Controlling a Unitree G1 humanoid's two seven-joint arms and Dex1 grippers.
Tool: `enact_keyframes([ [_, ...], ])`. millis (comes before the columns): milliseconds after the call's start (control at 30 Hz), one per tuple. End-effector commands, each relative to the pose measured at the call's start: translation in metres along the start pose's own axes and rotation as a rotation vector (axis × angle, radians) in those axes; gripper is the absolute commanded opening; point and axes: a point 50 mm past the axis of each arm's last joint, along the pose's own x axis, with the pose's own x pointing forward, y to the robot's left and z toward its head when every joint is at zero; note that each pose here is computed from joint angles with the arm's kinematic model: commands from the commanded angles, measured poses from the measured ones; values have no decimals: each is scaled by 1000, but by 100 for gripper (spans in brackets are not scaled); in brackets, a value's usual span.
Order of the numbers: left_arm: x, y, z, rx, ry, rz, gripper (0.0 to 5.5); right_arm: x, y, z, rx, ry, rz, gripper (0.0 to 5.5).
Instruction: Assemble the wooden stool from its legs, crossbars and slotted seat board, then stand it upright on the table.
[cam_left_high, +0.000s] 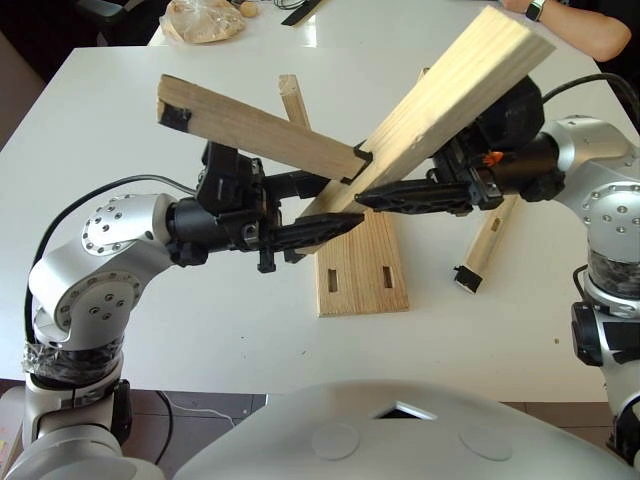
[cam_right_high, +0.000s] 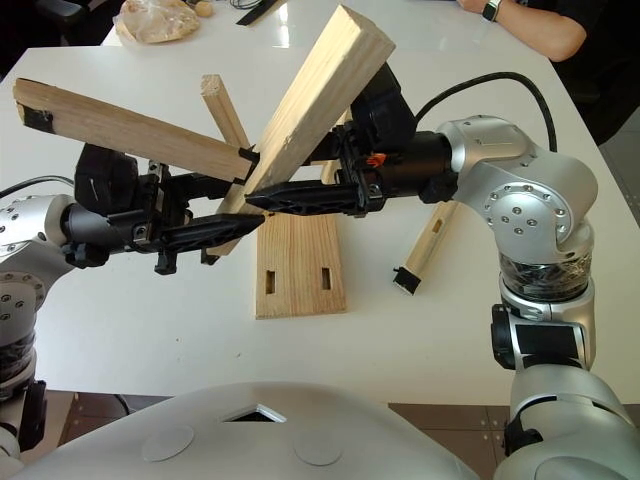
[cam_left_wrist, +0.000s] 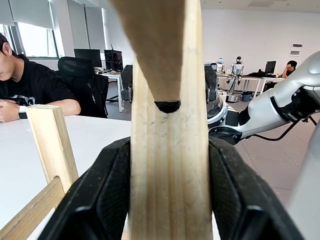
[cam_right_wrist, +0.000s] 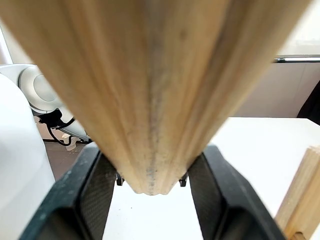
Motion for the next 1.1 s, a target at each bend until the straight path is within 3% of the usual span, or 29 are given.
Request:
enact_keyframes([
  [33,-2,10,-7,-19,40,83,253,2,0,13,-57,-38,-10,203],
  [200,-25,24,-38,-97,99,209,339,-2,-4,32,-106,-97,-47,203],
  [433,-49,23,-62,-122,127,337,341,-29,-2,43,-145,-26,-136,203],
  [700,-61,20,-78,-134,176,394,341,-68,10,3,-53,286,-184,203],
  [1100,-60,15,-86,-139,207,389,341,-66,27,-50,-13,441,-112,203],
])
